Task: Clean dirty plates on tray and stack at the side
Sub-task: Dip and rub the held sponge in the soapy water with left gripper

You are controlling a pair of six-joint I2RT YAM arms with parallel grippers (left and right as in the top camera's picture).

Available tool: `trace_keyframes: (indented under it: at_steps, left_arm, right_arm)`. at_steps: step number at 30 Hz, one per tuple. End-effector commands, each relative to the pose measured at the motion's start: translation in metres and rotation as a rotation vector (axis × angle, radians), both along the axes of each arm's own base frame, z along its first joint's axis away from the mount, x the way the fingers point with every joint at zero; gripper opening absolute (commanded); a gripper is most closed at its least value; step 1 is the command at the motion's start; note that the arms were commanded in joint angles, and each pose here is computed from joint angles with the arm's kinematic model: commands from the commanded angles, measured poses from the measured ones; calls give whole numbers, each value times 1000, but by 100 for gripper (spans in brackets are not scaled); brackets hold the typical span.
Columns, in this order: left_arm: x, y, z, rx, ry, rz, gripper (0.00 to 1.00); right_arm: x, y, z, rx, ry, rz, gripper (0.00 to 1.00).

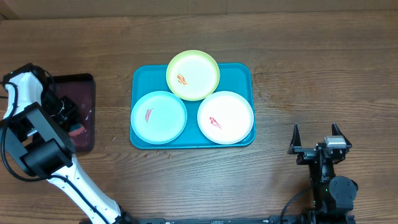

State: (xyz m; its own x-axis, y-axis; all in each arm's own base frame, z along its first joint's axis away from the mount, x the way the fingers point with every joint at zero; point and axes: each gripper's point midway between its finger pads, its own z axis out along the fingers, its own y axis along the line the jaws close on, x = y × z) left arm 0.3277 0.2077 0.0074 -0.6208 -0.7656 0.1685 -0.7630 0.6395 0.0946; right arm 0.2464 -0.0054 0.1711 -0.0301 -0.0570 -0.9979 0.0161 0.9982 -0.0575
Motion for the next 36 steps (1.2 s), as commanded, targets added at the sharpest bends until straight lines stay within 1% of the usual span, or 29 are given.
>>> trace_keyframes:
  at_steps: [1,2,3,4,6,8,9,10,11,15,19,20,21,22,24,25,26,28,29,30,33,36]
  left_arm:
    - [-3,-3,-3,-16,20,-50,29]
    - [-3,-3,-3,-18,22,-50,23]
    - [-3,-3,-3,-18,23,-49,9]
    - [-3,-4,-3,-18,23,-49,4]
    - [-2,-1,-4,-9,19,-50,4]
    - [2,6,-5,28,6,-54,5]
    - [4,9,-5,43,0,-55,31]
    - [8,12,-6,55,-17,-55,89]
    - [11,14,-7,62,-28,-55,100]
    - [14,15,-7,65,-40,-54,100]
    - [2,8,-5,36,6,-56,100]
    - [-1,6,-4,29,17,-56,96]
    - [-3,5,-4,23,25,-56,82]
    - [-4,4,-4,20,31,-56,70]
    - [-7,2,-3,11,45,-56,32]
    - [-9,1,-2,6,52,-56,20]
    - [-11,0,-2,0,58,-56,12]
    - [-12,-3,-1,-15,63,-55,10]
    - [-12,-5,-1,-22,61,-53,5]
    - [-12,-6,-1,-29,58,-51,4]
    - [-10,-5,-2,-26,49,-50,4]
    - [0,0,-4,-1,11,-47,4]
  right_arm:
    - [0,-1,-1,0,-5,-2,100]
    - [0,-1,-1,0,-5,-3,100]
    - [0,-1,-1,0,-5,-3,100]
    - [0,-1,-1,0,-5,-3,100]
    - [0,-1,-1,0,-5,-3,100]
    - [0,-1,-1,0,-5,-3,100]
    - [0,-1,-1,0,-5,-3,100]
    - [0,-1,-1,0,-5,-2,100]
    - [0,-1,-1,0,-5,-3,100]
    - [0,-1,-1,0,-5,-3,100]
    - [0,-1,-1,0,-5,-2,100]
    - [0,-1,-1,0,-5,-2,100]
    - [0,-1,-1,0,-5,-3,100]
    - [0,-1,-1,0,-5,-3,100]
    - [0,-1,-1,0,-5,-3,100]
    - [0,-1,-1,0,-5,-3,100]
    - [0,-1,-1,0,-5,-3,100]
    - [0,-1,-1,0,-5,-2,100]
    - [0,-1,-1,0,-5,-3,100]
    - [0,-1,-1,0,-5,-2,100]
    - [0,-1,-1,0,-5,-3,100]
    - [0,-1,-1,0,-5,-3,100]
